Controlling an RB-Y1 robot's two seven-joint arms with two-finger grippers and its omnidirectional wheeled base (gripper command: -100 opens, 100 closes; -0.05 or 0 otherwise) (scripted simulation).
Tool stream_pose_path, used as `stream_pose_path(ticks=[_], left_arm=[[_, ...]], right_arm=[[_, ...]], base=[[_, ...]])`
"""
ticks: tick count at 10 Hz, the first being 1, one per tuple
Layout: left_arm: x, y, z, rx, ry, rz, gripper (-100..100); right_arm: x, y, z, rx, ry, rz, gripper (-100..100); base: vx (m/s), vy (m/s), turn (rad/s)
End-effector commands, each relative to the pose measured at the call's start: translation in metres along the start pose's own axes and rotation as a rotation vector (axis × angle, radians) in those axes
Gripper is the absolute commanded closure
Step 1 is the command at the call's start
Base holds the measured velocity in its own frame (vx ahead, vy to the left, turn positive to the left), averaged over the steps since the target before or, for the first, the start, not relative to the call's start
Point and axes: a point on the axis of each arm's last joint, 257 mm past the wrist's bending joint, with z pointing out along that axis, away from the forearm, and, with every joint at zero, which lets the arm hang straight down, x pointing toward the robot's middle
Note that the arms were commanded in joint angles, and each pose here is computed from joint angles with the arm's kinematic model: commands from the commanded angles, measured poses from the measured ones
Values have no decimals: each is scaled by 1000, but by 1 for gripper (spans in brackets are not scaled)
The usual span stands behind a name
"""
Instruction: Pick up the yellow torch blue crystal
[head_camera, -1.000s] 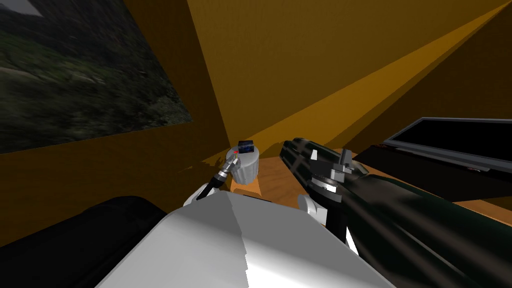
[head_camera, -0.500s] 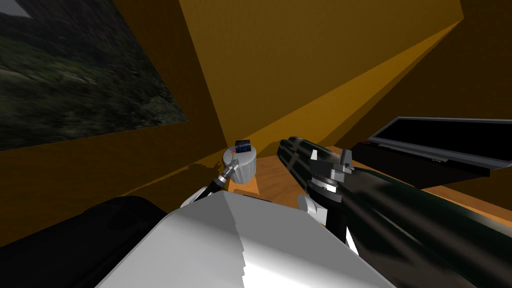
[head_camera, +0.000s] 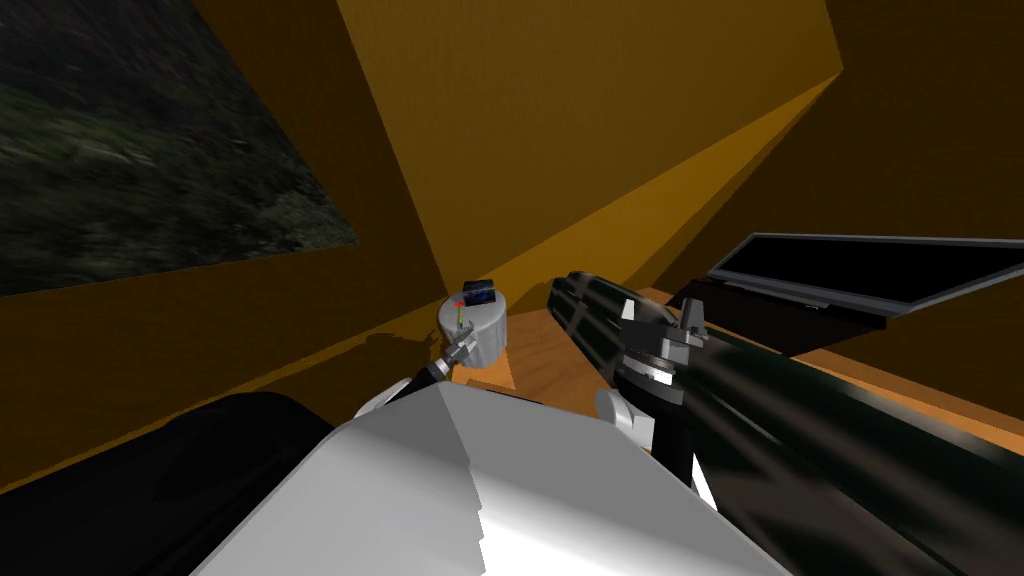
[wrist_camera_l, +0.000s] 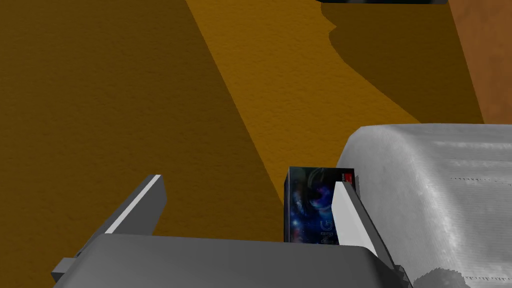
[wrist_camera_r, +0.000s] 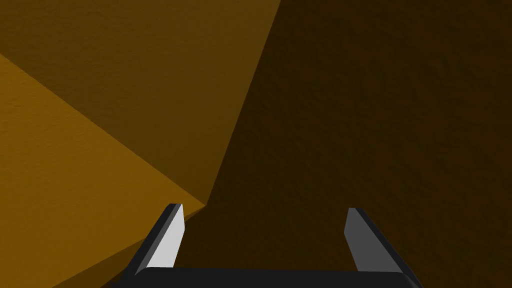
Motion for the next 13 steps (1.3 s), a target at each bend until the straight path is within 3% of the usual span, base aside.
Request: stream_pose_path(ticks=[1,2,3,4,5,6,7,8,9,10,11,12,13], left_arm=[[2,29,-17,-74,21,-55,-100],[-2,33,-20,-89,26,-41,-100],[0,57,-36,-154,35,-92,-100],[-4,60,-39,-169,40,-76,-100],[-4,86,-58,-240,41,-124,-100],[-7,86,-60,-249,47,-113,-100],[-7,112,-83,-323,44,-156,-100],[-12,111,-86,-335,51,-139,-100],[-17,134,-112,-413,44,-171,-100],[-18,135,-114,-420,48,-166,-100],[-23,156,-143,-500,37,-195,-100],[-25,156,-144,-505,40,-188,-100],[-30,175,-175,-583,25,-216,-100]], right_arm=[[0,0,0,0,0,0,0],[0,0,0,0,0,0,0],[0,0,0,0,0,0,0],[0,0,0,0,0,0,0],[0,0,0,0,0,0,0],[0,0,0,0,0,0,0],[0,0,0,0,0,0,0],[0,0,0,0,0,0,0],[0,0,0,0,0,0,0],[0,0,0,0,0,0,0],[0,0,0,0,0,0,0],[0,0,0,0,0,0,0],[0,0,0,0,0,0,0]], base=[[-24,-68,-165],[-20,-53,-61],[-12,-62,-154],[-7,-47,-92],[-4,-50,-205],[4,-42,-84],[17,-53,-159],[15,-43,-92],[21,-48,-216],[25,-35,-104],[45,-39,-198],[32,-30,-124],[41,-39,-222]])
